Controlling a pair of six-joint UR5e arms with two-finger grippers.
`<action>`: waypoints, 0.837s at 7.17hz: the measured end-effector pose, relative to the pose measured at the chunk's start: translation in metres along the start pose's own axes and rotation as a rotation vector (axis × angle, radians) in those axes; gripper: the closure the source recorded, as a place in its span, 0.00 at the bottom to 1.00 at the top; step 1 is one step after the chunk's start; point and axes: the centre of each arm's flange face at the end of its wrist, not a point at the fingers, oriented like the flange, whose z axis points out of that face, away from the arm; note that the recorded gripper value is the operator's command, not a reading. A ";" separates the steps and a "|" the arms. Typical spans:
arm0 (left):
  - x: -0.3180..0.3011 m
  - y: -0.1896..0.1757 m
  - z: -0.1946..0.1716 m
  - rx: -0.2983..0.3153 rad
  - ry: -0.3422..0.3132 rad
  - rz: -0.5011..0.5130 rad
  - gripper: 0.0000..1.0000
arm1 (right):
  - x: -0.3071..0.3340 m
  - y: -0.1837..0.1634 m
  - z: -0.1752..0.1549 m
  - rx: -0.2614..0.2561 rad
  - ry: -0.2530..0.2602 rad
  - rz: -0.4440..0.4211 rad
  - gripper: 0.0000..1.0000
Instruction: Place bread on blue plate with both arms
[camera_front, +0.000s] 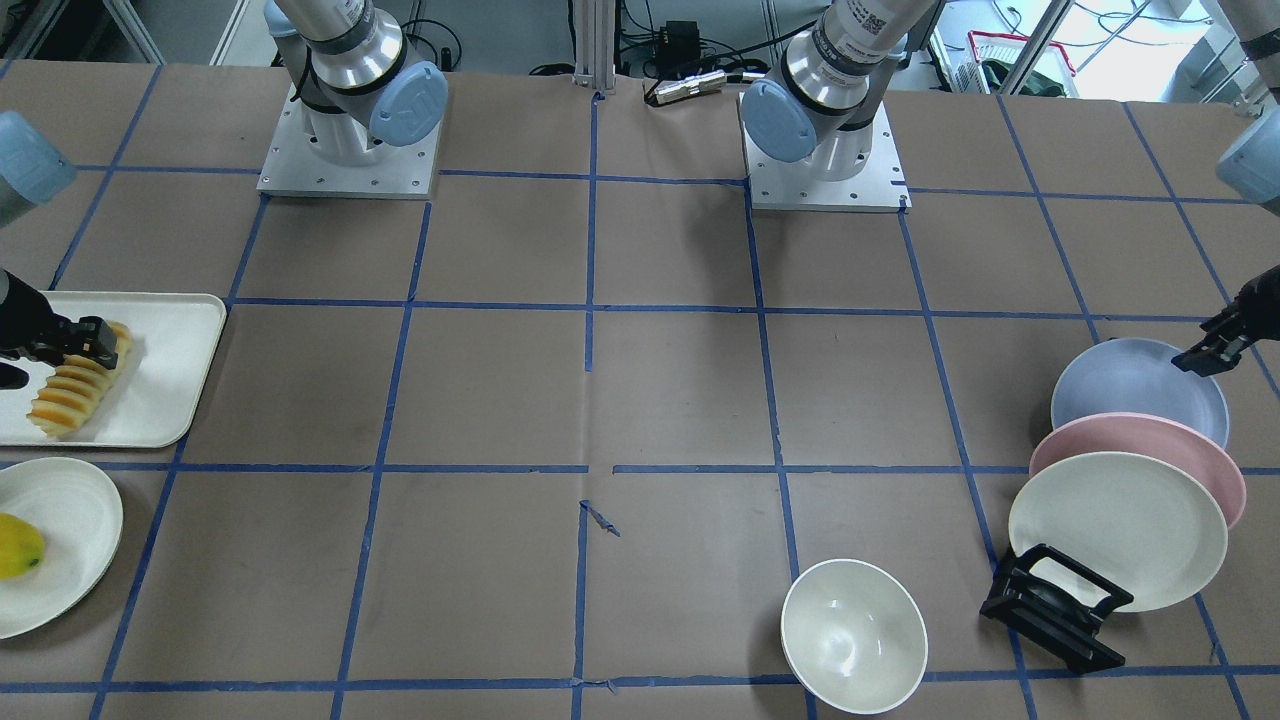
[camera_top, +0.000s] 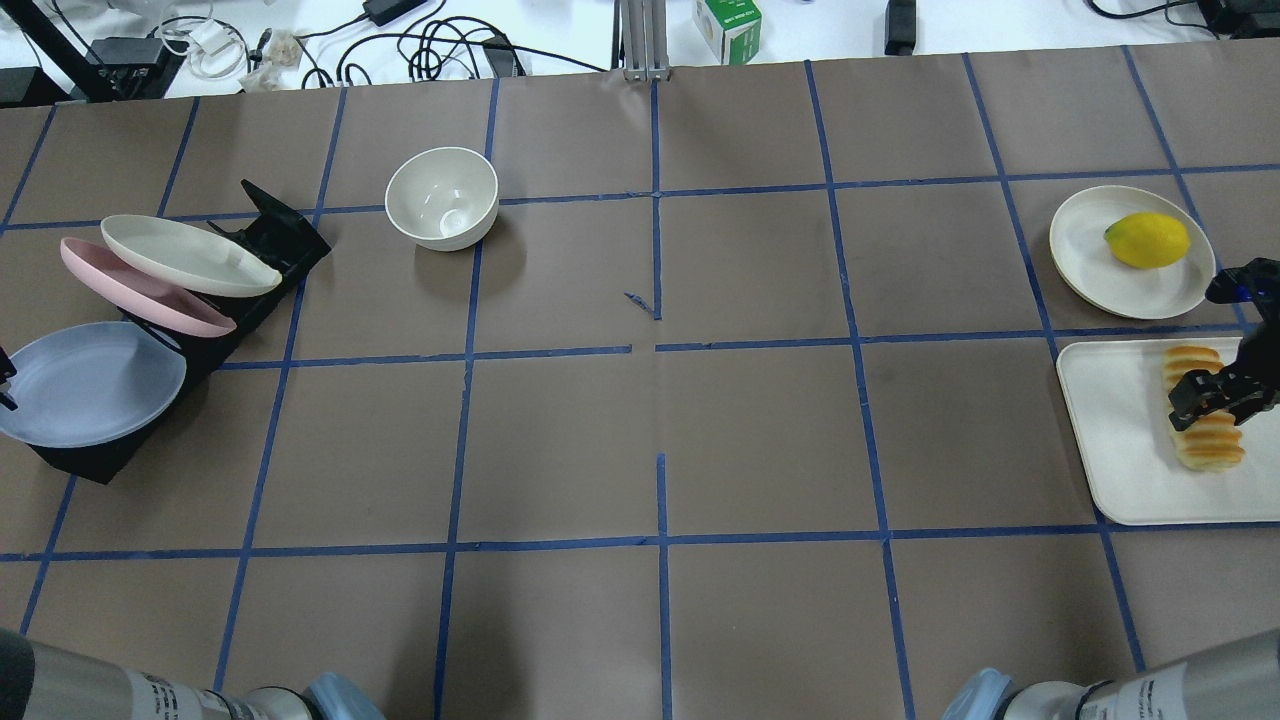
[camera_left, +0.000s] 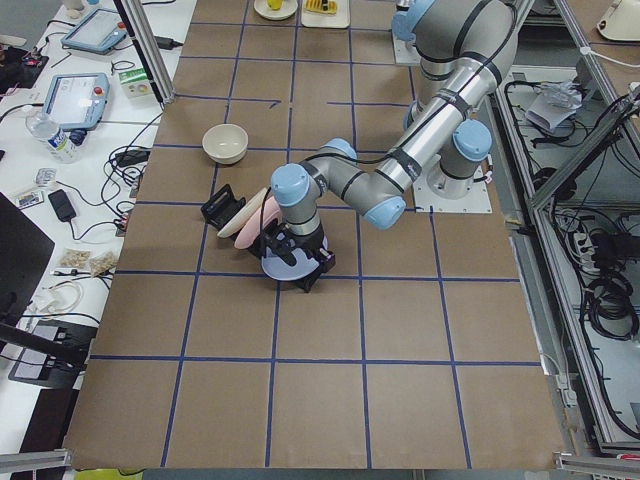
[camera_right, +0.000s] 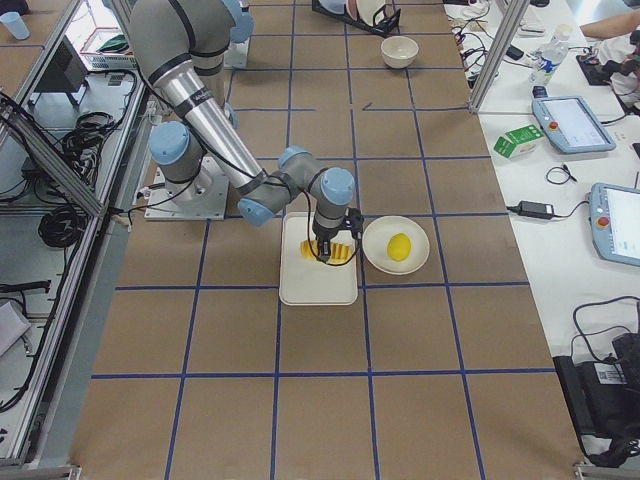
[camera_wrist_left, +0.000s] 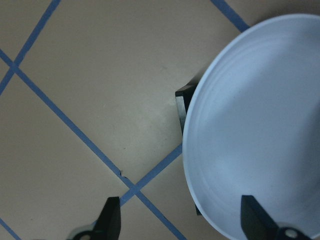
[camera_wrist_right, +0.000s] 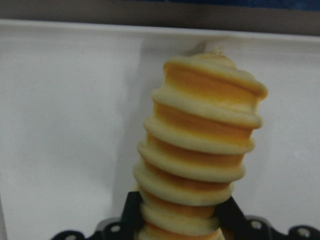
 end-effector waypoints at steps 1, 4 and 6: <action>0.002 -0.002 0.006 -0.002 0.002 0.006 0.59 | 0.000 0.000 -0.002 0.001 0.004 0.002 1.00; 0.005 -0.008 0.021 -0.008 0.001 0.016 1.00 | 0.000 -0.004 -0.013 0.018 0.018 0.000 1.00; 0.005 -0.012 0.018 0.007 -0.002 0.038 1.00 | 0.002 -0.008 -0.020 0.030 0.026 -0.003 1.00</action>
